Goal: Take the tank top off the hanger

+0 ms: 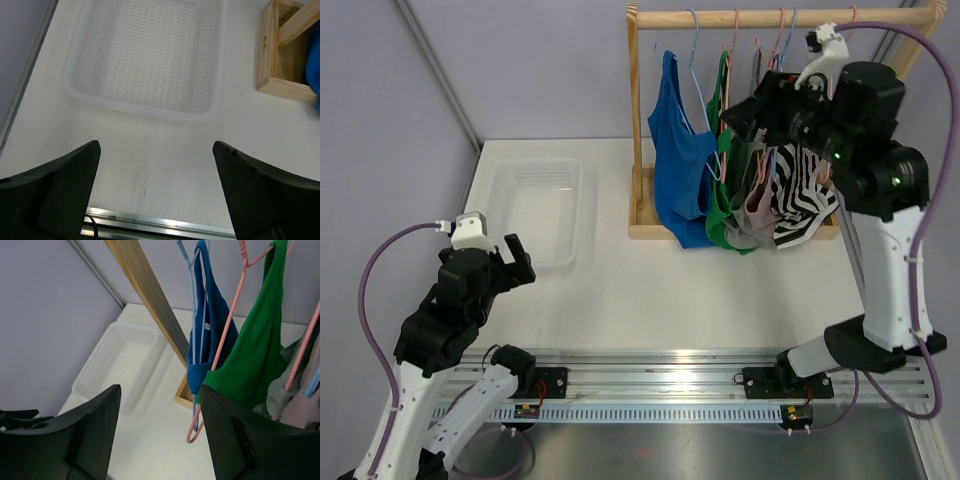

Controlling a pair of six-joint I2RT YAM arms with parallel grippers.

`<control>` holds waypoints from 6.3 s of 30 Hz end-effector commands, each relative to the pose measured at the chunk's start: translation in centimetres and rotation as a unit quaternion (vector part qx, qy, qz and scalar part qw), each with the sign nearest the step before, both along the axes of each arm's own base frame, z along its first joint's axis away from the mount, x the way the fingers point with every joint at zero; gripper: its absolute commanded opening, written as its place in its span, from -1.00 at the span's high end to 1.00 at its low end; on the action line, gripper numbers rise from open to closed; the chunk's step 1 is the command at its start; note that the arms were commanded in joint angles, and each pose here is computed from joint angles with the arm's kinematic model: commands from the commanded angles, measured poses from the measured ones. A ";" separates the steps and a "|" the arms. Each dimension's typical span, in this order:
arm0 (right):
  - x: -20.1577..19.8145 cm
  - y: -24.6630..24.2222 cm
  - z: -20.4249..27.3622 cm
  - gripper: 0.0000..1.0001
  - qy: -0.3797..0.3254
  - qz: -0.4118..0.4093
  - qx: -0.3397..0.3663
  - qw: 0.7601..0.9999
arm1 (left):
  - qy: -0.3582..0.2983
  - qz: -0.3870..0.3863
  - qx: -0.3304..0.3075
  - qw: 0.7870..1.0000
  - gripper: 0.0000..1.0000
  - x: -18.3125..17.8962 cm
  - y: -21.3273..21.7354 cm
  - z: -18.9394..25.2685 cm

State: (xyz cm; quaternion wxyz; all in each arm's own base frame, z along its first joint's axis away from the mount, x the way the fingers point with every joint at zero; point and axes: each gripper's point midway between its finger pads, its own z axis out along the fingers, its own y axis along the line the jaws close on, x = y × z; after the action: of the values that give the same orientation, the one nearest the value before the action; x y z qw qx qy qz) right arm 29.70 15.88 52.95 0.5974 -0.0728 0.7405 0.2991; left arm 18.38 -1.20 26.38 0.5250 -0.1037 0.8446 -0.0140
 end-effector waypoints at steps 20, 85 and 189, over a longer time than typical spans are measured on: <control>14.5 3.9 -7.1 -0.04 0.014 -0.099 -0.165 0.981 | -0.007 -0.009 -0.010 1.000 -0.98 1.1 -0.9 0.2; -12.7 5.9 -15.5 1.00 0.122 0.187 0.051 0.973 | -0.133 -0.325 -0.081 0.933 -0.87 7.1 -26.4 9.8; 14.4 6.5 -6.7 1.00 0.024 -0.158 -0.111 0.981 | -0.018 -0.273 -0.047 0.961 -0.98 0.3 -13.5 -0.4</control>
State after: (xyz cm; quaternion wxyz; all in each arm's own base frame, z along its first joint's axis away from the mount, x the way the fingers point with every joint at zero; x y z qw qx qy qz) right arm 43.69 23.65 44.95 0.5933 -0.0205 0.7943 0.1286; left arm 17.64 -14.46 24.83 0.4948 0.1308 0.8361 -0.1976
